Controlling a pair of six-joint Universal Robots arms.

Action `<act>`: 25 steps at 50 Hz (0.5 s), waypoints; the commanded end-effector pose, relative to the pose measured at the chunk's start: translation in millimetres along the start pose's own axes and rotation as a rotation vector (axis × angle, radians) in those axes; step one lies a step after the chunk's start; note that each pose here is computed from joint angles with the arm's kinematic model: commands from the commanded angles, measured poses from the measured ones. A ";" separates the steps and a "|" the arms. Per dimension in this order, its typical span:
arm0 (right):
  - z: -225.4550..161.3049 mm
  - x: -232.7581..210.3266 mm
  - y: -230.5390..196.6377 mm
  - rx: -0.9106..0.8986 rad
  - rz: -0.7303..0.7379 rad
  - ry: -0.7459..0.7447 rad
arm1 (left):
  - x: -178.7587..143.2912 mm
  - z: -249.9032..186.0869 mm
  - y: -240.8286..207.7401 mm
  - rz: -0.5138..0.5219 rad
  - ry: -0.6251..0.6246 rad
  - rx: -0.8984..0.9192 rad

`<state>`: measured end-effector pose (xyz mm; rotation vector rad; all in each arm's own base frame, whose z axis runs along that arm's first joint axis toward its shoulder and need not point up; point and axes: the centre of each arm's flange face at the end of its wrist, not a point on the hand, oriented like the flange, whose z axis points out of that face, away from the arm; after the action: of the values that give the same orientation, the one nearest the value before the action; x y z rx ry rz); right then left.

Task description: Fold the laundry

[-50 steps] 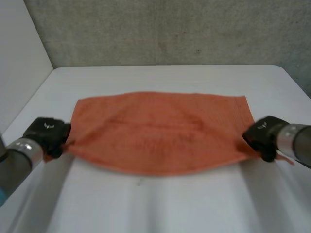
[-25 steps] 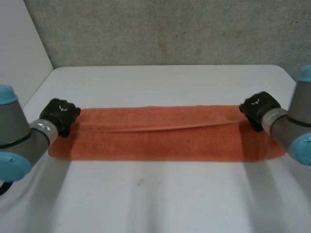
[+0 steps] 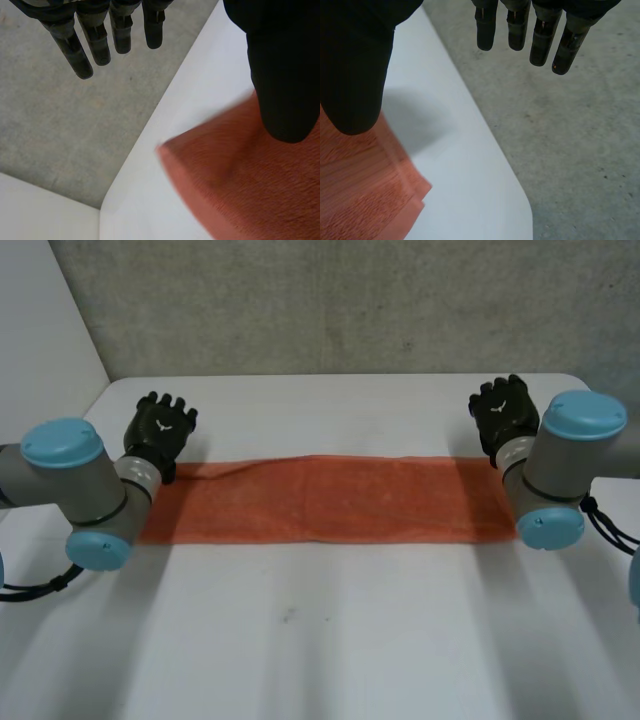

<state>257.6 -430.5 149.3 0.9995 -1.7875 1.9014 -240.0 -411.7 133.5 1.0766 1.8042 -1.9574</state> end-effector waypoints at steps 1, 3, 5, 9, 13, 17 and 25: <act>-19.9 35.3 -28.8 0.031 0.144 0.036 | -8.7 -19.6 -19.7 -0.002 -0.001 0.009; -35.6 44.2 -37.0 0.023 0.182 0.022 | -15.1 -31.9 -28.3 -0.010 -0.003 0.009; -50.7 50.1 -41.8 0.000 0.199 -0.006 | -16.2 -36.0 -30.2 -0.012 -0.002 0.008; -72.8 60.5 -31.8 -0.086 0.233 -0.068 | -19.3 -66.3 -40.2 -0.019 0.018 -0.001; -93.1 66.5 -8.5 -0.224 0.310 -0.147 | -13.5 -89.1 -43.3 -0.026 0.048 -0.015; -107.1 59.2 11.4 -0.322 0.359 -0.229 | 3.0 -107.8 -43.1 -0.095 0.100 -0.035; -109.3 55.6 35.7 -0.332 0.388 -0.242 | 5.9 -115.9 -39.8 -0.264 0.103 -0.058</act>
<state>175.2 -340.1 180.8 0.8382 -2.4764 1.6369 -232.2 -296.1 168.7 1.0743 2.0265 -1.9695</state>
